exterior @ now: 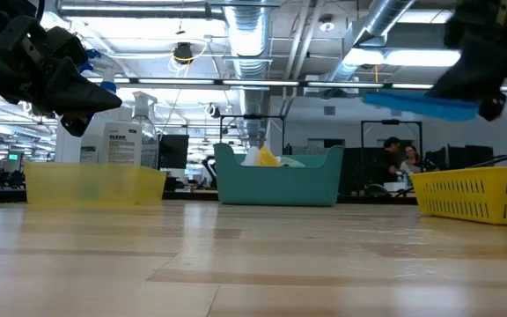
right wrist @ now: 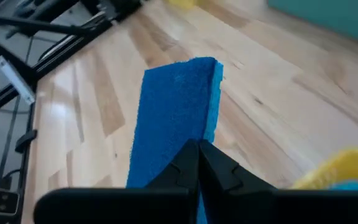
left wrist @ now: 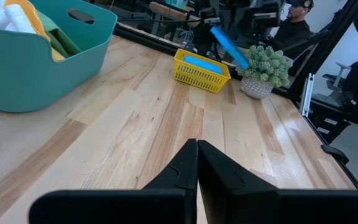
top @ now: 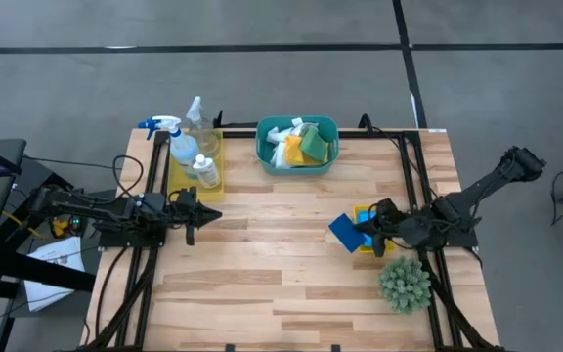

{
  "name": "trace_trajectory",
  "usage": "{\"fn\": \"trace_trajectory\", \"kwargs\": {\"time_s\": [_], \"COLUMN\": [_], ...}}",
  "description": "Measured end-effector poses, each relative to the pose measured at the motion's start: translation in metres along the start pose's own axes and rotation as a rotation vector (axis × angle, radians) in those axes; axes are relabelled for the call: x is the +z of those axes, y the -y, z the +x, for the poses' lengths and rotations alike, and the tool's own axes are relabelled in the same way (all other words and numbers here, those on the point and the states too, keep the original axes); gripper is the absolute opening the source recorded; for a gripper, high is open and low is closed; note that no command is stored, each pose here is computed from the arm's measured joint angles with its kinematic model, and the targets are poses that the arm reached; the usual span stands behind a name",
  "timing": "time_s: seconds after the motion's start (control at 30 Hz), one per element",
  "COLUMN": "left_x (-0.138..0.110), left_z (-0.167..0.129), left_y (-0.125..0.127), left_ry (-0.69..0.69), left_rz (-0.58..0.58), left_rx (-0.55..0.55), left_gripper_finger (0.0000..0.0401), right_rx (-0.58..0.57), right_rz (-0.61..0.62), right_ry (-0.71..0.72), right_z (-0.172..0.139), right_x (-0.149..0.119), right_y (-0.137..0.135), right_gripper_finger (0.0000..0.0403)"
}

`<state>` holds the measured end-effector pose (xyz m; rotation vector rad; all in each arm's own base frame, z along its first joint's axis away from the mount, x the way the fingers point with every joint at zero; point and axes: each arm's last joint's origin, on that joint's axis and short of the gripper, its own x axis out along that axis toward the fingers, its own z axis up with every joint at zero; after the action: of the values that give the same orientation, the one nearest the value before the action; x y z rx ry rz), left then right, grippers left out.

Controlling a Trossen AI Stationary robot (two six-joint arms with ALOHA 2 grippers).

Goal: Pick & Place Kitchen Items
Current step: Put the blue sponge into the right yellow bin

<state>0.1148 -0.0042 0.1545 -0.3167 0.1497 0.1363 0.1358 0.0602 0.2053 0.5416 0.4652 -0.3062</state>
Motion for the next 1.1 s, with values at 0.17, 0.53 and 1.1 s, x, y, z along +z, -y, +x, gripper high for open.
{"fn": "trace_trajectory", "kwargs": {"time_s": [0.17, 0.53, 1.1], "left_x": [0.000, 0.000, 0.000], "left_z": [0.000, 0.000, 0.000], "left_y": [0.000, 0.000, 0.000], "left_ry": [0.000, 0.000, 0.000], "left_rz": [0.000, 0.000, 0.000], "left_rx": [0.000, 0.000, 0.000], "left_gripper_finger": [0.0003, 0.0003, 0.0003], "right_rx": [0.042, -0.093, -0.270], "right_rz": [-0.068, -0.078, -1.062], "right_ry": [-0.021, -0.149, -0.338], "right_z": [0.008, 0.049, 0.102], "right_x": [0.017, 0.050, 0.056], "right_y": [-0.016, -0.052, -0.117], "right_gripper_finger": [0.0000, 0.0000, 0.0000]}}
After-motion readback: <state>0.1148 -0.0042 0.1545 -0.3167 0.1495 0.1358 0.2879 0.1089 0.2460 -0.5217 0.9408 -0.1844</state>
